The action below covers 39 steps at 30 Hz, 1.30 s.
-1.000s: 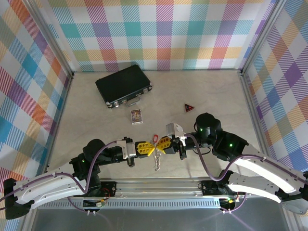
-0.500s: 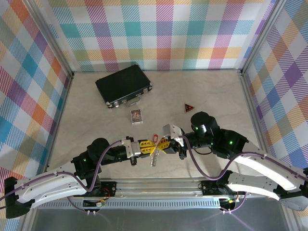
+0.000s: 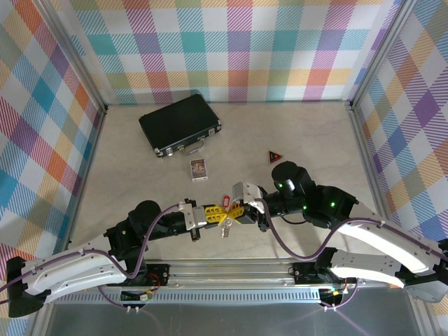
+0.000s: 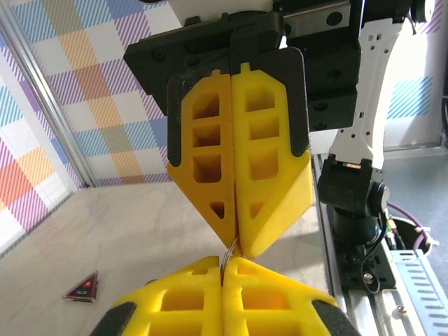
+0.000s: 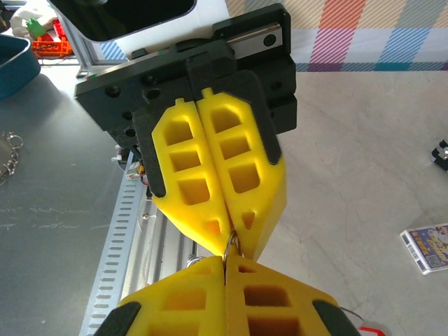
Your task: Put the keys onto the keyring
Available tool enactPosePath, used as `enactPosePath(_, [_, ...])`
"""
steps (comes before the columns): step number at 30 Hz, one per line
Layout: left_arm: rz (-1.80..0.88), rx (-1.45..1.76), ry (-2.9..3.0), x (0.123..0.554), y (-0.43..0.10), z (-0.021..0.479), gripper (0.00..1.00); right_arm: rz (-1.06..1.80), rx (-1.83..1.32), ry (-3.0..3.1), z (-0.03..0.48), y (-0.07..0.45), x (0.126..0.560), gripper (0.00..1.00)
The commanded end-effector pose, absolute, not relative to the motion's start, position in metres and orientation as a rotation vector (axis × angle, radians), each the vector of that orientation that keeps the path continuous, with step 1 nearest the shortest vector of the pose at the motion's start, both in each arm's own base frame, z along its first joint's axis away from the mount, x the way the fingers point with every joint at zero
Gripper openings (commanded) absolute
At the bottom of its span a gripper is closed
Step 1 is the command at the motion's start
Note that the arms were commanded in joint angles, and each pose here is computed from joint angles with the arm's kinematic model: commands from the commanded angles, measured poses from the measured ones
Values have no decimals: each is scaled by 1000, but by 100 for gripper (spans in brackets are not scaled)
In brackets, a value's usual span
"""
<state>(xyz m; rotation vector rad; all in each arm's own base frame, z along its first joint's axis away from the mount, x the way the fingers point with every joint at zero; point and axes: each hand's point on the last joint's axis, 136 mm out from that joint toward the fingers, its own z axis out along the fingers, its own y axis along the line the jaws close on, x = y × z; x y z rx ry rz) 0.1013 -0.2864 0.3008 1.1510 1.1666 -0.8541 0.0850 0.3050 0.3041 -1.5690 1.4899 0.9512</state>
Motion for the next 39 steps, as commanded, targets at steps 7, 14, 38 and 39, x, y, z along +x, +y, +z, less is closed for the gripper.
enactPosePath(7, [-827, 1118, 1157, 104, -283, 312, 0, 968, -1564, 1410, 326, 307, 78, 0])
enactPosePath(14, [-759, 1072, 1222, 119, -279, 307, 0, 887, -1379, 1543, 331, 302, 108, 59])
enactPosePath(38, [-705, 751, 1229, 139, -229, 312, 0, 838, -668, 2566, 156, 293, 242, 81])
enactPosePath(39, [-704, 752, 1233, 138, -228, 311, 0, 826, -662, 2598, 147, 295, 243, 80])
